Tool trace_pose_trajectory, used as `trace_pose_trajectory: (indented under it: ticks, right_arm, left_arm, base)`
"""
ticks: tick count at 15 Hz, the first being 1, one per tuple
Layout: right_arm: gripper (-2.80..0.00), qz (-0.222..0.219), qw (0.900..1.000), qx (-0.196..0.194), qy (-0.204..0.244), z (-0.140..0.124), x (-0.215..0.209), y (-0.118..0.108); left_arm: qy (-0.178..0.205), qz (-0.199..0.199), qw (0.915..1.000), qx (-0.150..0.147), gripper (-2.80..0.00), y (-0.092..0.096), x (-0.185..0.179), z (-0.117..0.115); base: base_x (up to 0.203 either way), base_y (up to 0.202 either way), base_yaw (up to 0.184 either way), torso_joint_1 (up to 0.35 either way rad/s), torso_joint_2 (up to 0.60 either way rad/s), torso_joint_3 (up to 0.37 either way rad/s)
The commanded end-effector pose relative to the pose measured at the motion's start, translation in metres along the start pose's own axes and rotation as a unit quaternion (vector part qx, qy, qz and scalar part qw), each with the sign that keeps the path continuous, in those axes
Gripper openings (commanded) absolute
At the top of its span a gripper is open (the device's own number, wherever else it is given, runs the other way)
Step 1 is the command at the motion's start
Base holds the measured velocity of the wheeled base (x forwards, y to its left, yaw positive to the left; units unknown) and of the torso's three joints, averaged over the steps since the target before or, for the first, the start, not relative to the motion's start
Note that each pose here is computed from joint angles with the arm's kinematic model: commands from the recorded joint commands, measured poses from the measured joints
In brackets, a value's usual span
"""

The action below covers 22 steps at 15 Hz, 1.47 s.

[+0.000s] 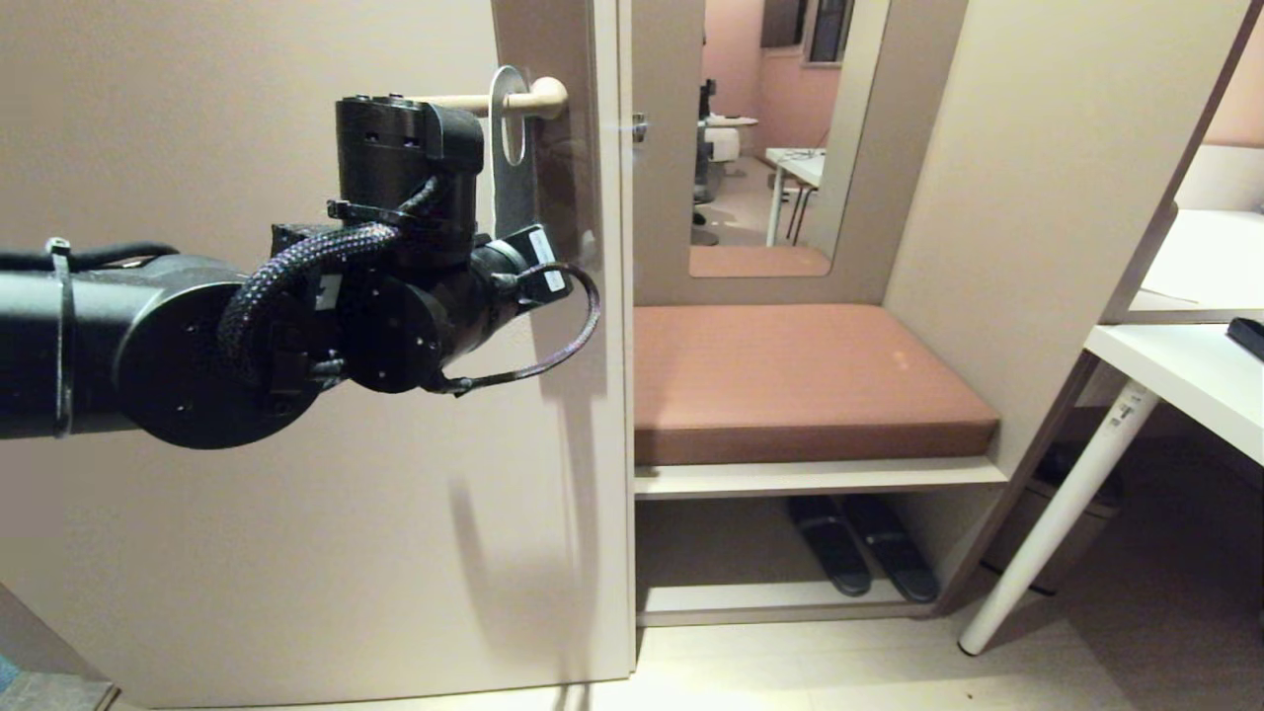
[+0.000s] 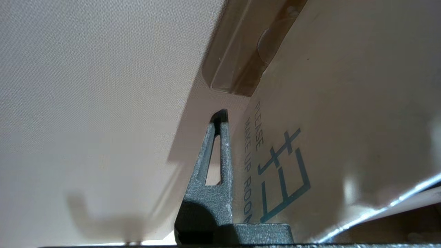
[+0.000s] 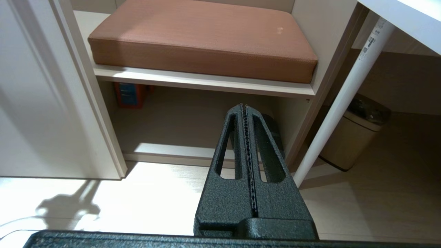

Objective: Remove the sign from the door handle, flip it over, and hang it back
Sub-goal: Hang the sign back with the other side facing out

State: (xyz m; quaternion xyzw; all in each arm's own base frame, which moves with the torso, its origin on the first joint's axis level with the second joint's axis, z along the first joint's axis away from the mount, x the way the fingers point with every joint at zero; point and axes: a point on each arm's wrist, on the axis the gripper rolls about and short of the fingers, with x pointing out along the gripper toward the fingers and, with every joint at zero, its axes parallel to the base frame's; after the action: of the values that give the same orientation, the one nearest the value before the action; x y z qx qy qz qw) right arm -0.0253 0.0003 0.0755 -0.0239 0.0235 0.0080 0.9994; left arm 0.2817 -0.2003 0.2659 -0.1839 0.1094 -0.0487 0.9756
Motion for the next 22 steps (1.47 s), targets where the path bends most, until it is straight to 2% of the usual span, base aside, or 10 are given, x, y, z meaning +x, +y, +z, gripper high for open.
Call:
trace_pose_trajectory:
  ticks: [1,11,18,22]
  right_arm:
    - [-2.8,0.0,1.0,0.0,0.001,0.0,0.0,0.0]
    - [-2.8,0.0,1.0,0.0,0.001,0.0,0.0,0.0]
    - [-2.8,0.0,1.0,0.0,0.001,0.0,0.0,0.0]
    - [-2.8,0.0,1.0,0.0,0.001,0.0,0.0,0.0]
  left_arm:
    - [0.002,0.003,1.0,0.0,0.0,0.0,0.003,-0.003]
    - [0.001,0.006,1.0,0.003,0.0,-0.002,-0.006,-0.005]
    - [0.003,0.025,0.9996,0.01,0.0,0.024,-0.042,-0.006]
    - [-0.013,0.026,0.9996,0.002,0.0,0.032,-0.055,0.006]
  base:
    - [0.0,0.0,0.0,0.0,0.0,0.0]
    - [0.0,0.0,0.0,0.0,0.0,0.0]
    - [0.0,0.0,0.0,0.0,0.0,0.0]
    - [0.0,0.0,0.0,0.0,0.0,0.0]
